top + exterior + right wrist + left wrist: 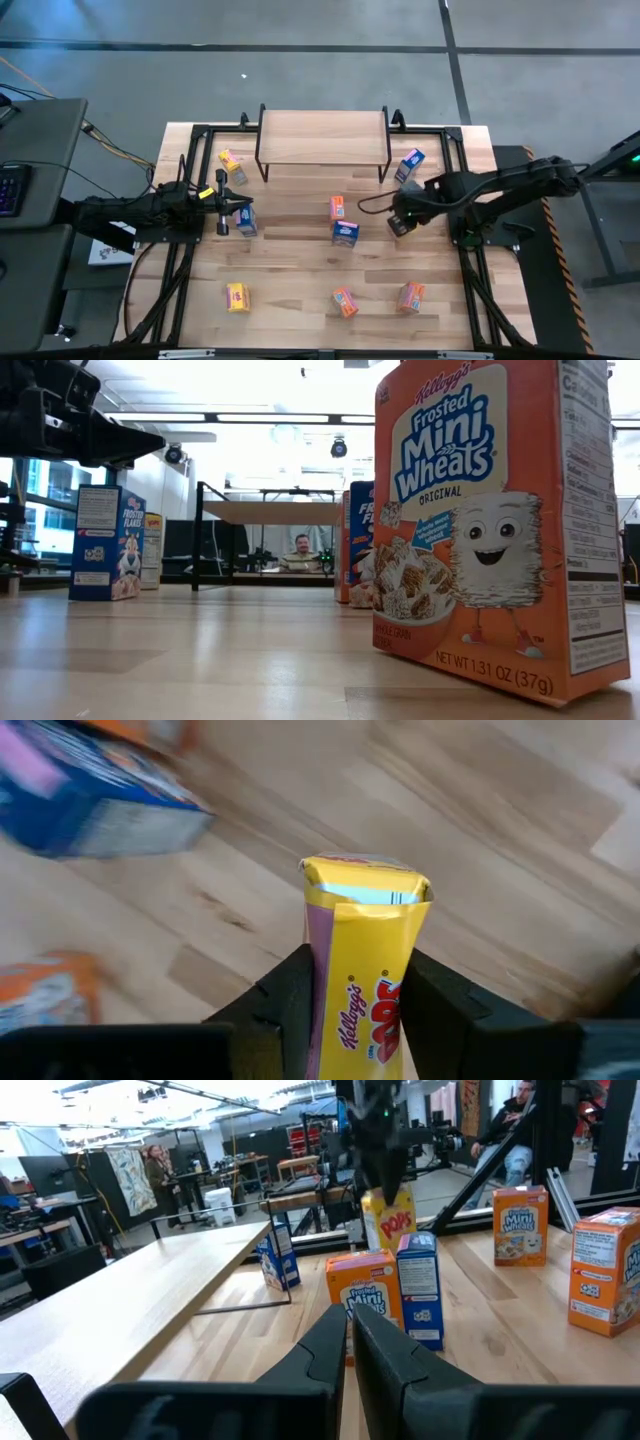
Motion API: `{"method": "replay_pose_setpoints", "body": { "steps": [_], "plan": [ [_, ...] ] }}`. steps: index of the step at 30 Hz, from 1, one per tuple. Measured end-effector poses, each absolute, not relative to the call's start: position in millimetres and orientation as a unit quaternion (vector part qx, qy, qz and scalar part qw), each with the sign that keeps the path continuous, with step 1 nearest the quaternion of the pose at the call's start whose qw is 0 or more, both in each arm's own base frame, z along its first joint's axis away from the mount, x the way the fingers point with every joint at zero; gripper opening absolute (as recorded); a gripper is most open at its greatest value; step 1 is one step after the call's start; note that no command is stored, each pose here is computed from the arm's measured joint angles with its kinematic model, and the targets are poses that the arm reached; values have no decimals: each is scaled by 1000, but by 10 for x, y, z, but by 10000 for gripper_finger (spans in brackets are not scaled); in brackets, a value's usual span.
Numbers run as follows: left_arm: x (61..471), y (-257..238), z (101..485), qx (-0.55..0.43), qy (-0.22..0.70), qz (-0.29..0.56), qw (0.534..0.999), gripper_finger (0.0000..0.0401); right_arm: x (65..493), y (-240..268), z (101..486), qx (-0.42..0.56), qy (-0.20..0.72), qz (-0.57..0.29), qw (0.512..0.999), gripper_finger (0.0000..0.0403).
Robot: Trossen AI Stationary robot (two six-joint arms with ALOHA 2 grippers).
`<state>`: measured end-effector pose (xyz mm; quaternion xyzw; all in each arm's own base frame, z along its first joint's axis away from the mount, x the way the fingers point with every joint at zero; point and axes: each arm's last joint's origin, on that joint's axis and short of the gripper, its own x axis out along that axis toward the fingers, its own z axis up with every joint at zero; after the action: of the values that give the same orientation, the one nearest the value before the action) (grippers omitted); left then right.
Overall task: Stack cereal on shelf
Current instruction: Put the middle yellow cereal box on the shelf
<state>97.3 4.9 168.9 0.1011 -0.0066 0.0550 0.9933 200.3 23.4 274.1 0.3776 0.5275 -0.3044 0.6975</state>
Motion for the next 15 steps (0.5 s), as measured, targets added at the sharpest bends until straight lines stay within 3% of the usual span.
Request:
{"method": "replay_pose_setpoints", "body": {
  "steps": [15],
  "plan": [
    [973,49,1690,101,-7,55,993,15,1932,-186,4227,306,356,-239,850,119]
  ]
}}
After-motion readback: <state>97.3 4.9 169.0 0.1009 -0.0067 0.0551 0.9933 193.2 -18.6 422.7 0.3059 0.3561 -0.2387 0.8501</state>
